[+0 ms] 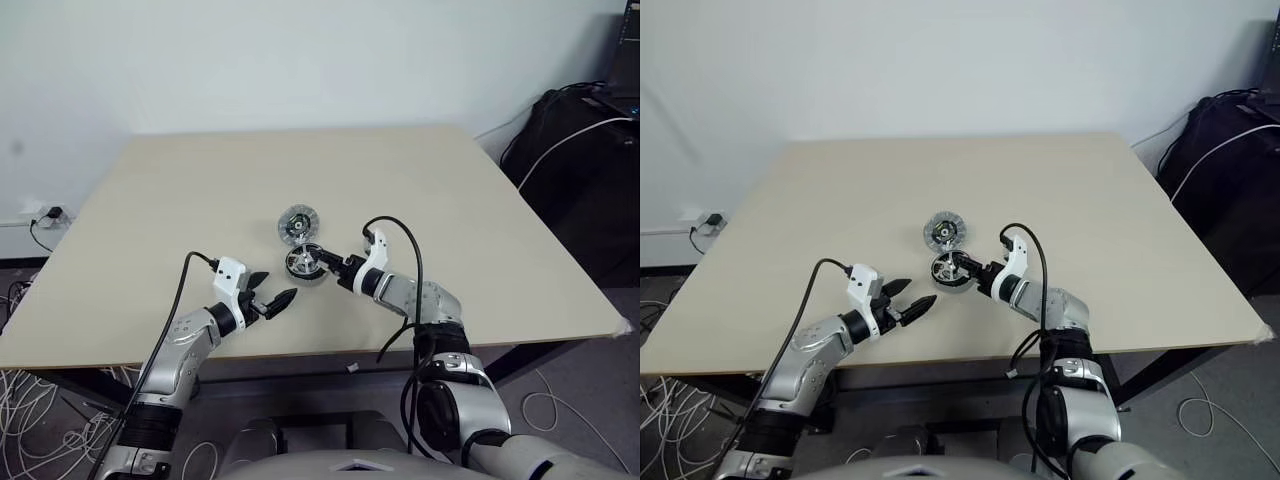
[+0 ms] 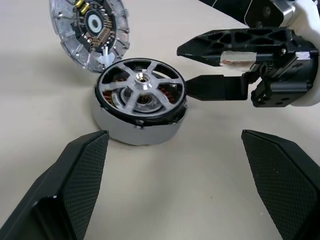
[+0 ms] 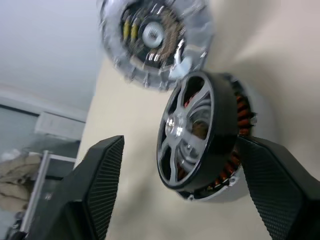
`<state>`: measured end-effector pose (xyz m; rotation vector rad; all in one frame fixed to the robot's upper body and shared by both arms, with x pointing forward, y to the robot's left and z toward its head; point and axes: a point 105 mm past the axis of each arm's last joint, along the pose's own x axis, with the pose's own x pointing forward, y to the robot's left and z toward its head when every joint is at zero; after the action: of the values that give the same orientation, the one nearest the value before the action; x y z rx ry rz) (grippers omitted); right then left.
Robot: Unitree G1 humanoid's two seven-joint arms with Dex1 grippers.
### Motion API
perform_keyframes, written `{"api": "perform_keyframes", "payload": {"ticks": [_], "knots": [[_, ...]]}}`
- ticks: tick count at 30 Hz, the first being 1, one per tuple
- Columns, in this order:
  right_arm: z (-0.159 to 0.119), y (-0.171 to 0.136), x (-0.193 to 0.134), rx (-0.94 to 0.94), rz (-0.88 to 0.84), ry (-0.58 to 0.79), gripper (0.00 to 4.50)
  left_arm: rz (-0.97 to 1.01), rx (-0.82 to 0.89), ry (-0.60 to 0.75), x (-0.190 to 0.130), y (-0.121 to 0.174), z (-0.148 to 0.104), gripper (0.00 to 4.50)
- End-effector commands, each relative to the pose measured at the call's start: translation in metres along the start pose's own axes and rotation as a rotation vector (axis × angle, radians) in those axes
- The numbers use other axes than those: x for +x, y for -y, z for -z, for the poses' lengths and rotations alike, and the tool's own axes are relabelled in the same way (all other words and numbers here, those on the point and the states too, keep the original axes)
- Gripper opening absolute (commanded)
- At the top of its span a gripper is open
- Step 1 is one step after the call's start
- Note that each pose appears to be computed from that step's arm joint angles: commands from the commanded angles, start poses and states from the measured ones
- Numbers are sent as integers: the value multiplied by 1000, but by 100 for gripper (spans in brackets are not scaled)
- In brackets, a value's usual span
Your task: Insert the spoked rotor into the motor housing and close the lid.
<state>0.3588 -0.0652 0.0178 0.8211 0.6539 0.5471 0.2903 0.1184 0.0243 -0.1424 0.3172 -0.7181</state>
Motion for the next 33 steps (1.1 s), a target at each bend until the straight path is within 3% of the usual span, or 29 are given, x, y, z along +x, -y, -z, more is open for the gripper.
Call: {"api": "perform_keyframes", "payload": {"ticks": [1,6,10,17,22,33], "knots": [[-21,-16,-4,-59,-35,53,374,23,32,39,2,6,-14,450],[-28,-15,-8,-118,-2,65,374,25,29,39,3,6,-13,450],[-33,-18,-11,-388,42,85,374,26,28,39,3,6,-12,450],[-18,-31,0,-865,39,68,154,29,29,43,6,8,-13,450],[-6,-30,14,-987,39,26,3,34,32,50,8,10,-15,450],[-13,-31,38,-1013,61,18,3,30,31,54,8,10,-14,450]]}}
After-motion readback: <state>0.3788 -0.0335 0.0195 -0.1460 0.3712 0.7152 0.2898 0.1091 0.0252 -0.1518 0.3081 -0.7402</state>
